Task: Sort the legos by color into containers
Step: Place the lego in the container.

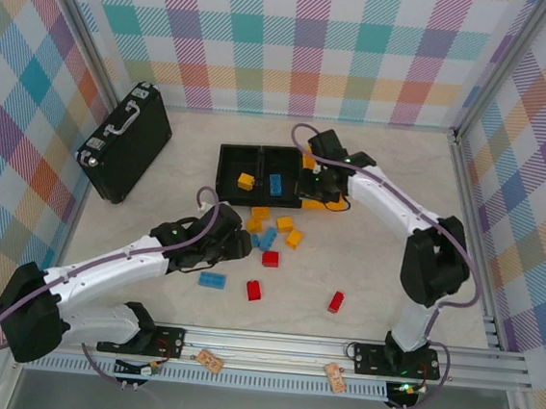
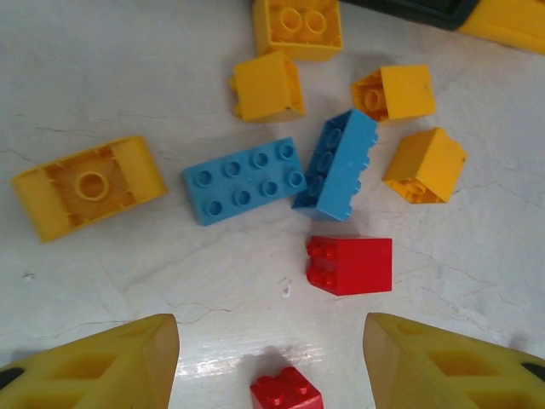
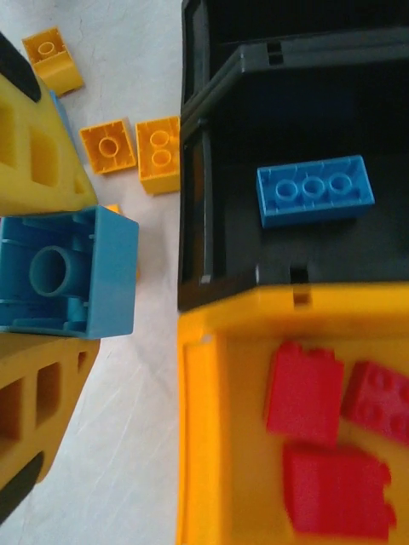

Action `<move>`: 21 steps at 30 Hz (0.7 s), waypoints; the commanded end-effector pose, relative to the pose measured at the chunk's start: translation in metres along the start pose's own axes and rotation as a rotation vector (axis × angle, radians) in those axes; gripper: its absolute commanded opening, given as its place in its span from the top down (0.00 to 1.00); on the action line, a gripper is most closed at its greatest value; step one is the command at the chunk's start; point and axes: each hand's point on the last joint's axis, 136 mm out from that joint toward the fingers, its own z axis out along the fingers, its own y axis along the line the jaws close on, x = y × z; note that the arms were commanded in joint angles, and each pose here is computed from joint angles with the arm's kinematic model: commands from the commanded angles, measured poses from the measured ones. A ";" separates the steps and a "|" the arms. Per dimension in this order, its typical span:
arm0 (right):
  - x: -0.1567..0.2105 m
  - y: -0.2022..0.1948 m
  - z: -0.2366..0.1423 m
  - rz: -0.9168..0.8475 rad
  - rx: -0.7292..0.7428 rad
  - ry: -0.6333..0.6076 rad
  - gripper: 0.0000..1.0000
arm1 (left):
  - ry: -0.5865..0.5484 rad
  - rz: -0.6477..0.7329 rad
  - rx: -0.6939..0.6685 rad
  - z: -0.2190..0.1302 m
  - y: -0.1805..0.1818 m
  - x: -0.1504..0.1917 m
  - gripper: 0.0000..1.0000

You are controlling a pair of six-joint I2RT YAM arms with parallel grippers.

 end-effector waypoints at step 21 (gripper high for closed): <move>-0.030 0.017 0.072 -0.199 0.244 0.057 0.68 | -0.016 -0.057 -0.058 -0.006 0.032 0.008 0.41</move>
